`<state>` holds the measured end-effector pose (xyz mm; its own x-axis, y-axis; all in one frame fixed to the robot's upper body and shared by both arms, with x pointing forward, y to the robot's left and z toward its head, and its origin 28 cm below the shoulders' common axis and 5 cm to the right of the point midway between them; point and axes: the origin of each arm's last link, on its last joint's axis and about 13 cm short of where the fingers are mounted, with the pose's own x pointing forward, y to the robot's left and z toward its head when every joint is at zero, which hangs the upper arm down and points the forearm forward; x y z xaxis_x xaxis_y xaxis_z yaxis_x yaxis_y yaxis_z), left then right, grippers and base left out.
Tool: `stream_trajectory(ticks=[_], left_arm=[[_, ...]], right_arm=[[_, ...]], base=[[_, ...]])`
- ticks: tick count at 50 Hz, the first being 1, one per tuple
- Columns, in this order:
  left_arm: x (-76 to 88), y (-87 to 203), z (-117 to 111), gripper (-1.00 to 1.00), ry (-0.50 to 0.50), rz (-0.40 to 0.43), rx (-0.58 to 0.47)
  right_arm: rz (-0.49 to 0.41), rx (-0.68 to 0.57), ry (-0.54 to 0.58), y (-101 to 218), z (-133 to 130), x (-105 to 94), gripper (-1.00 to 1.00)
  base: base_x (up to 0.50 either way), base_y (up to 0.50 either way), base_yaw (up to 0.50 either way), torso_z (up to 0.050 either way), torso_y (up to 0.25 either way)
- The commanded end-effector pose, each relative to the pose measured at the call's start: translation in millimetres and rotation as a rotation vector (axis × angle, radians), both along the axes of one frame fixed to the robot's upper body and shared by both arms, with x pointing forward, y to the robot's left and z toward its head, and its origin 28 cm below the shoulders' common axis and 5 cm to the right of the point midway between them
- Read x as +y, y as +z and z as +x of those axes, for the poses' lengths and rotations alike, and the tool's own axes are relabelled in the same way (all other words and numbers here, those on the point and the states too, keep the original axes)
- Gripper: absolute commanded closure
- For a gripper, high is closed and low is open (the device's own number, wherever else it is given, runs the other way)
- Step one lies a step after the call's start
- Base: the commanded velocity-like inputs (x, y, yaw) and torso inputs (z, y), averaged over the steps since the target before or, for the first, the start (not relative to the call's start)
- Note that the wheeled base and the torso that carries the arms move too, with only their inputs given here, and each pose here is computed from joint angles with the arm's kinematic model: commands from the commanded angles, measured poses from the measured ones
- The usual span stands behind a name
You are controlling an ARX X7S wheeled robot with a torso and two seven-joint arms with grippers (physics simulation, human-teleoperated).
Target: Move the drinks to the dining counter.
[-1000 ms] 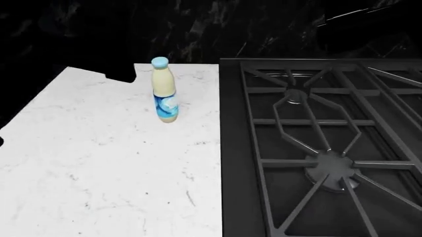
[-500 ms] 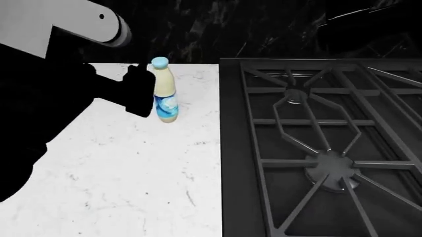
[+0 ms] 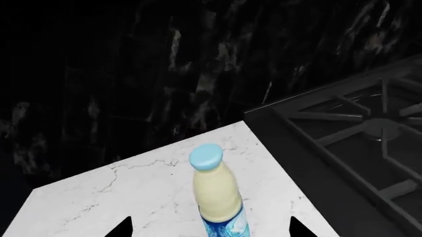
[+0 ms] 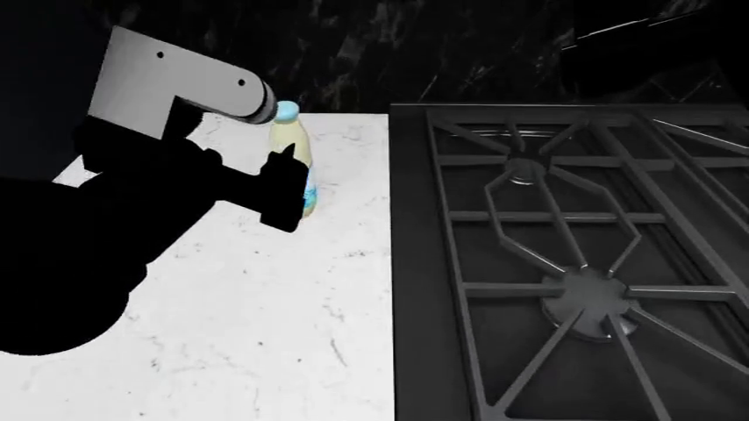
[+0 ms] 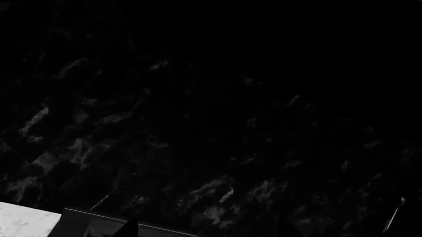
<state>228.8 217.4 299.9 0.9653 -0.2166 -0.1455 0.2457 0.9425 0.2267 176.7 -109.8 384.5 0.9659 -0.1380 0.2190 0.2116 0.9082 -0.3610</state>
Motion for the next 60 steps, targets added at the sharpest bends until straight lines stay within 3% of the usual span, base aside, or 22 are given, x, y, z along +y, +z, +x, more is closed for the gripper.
stream_trajectory(ticks=[1,25,60], left_arm=[[-2.5,-11,9,-1.00,-0.028,-0.110,0.036],[-4.3,-39,35,-1.00,0.014,-0.112,0.067],[-12.3,-52,60,-1.00,0.022,-0.147,0.099]], right_arm=[[0.000,0.004,0.000,-1,1,-0.2,-1.00],[0.007,0.007,0.000,-3,0,-2.1,-1.00],[0.019,0.012,0.004,-7,3,-3.8,-1.00]], base=[[0.00,0.00,0.00,0.000,0.000],[0.00,0.00,0.00,0.000,0.000],[0.00,0.00,0.00,0.000,0.000]])
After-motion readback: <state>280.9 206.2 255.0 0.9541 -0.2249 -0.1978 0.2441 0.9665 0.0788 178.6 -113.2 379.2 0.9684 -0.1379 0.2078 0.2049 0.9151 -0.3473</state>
